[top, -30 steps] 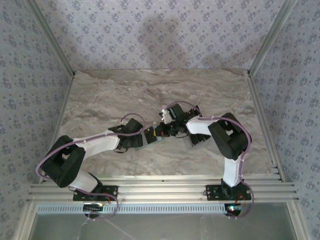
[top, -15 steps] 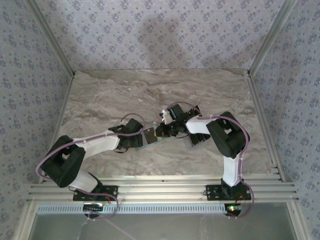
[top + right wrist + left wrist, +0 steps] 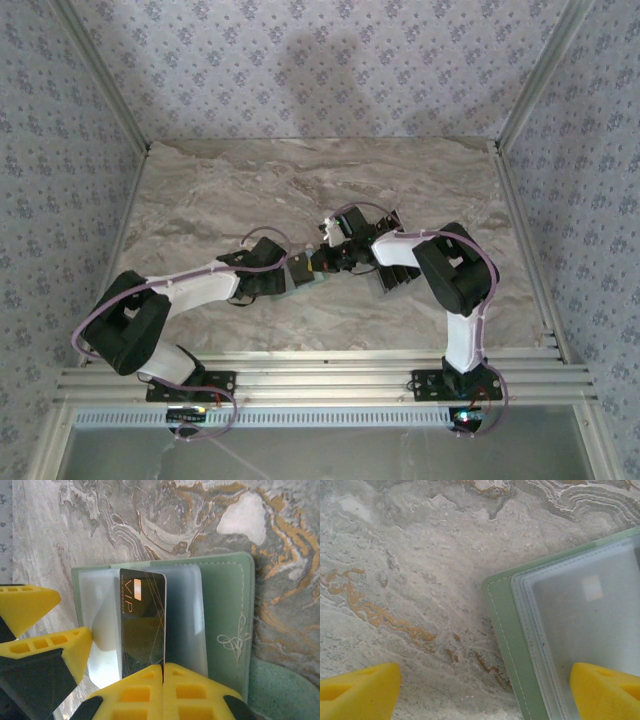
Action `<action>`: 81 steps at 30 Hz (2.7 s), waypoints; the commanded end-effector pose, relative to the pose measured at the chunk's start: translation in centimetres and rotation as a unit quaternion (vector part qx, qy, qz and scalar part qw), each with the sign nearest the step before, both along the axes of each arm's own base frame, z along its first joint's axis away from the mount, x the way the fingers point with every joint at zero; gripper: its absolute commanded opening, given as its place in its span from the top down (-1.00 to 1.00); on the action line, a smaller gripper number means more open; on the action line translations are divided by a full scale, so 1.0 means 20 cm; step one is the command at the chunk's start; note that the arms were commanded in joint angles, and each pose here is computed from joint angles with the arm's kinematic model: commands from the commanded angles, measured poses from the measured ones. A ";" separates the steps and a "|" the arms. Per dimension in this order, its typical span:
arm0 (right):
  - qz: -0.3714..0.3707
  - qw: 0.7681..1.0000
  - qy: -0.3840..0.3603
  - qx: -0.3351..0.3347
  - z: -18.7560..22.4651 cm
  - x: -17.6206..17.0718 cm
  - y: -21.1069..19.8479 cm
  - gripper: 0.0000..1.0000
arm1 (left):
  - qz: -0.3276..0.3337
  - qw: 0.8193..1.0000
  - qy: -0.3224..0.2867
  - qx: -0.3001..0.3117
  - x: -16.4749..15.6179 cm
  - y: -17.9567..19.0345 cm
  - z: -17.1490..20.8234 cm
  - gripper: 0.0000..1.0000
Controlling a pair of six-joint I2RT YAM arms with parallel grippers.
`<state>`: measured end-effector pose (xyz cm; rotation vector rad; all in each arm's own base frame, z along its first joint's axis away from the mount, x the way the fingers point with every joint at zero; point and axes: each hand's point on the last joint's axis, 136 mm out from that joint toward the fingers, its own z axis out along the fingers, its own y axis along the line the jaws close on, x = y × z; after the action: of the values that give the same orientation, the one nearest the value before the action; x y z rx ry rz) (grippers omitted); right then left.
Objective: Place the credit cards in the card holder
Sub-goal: Insert the credit card into the card slot.
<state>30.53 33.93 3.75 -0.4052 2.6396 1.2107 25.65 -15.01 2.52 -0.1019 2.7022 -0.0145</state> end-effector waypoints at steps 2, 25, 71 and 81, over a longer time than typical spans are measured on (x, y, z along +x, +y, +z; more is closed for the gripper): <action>0.002 1.000 0.000 -0.002 -0.01 0.03 0.00 1.00 | -0.006 0.998 0.038 0.041 -0.11 0.09 -0.07 -0.75; 0.029 0.999 0.019 -0.007 -0.06 -0.05 0.00 1.00 | -0.004 0.998 0.040 0.047 -0.10 0.13 -0.08 -0.75; 0.061 0.997 0.027 -0.027 -0.05 -0.17 0.18 0.98 | 0.006 0.999 0.024 0.030 -0.04 0.12 -0.02 -0.75; 0.052 0.998 -0.004 -0.035 0.17 -0.14 0.15 0.05 | 0.053 0.998 -0.032 -0.027 0.04 0.20 0.24 -0.82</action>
<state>27.52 37.30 4.73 -0.5633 2.7054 1.1756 26.31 -11.64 5.69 -0.2407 2.6459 -0.0545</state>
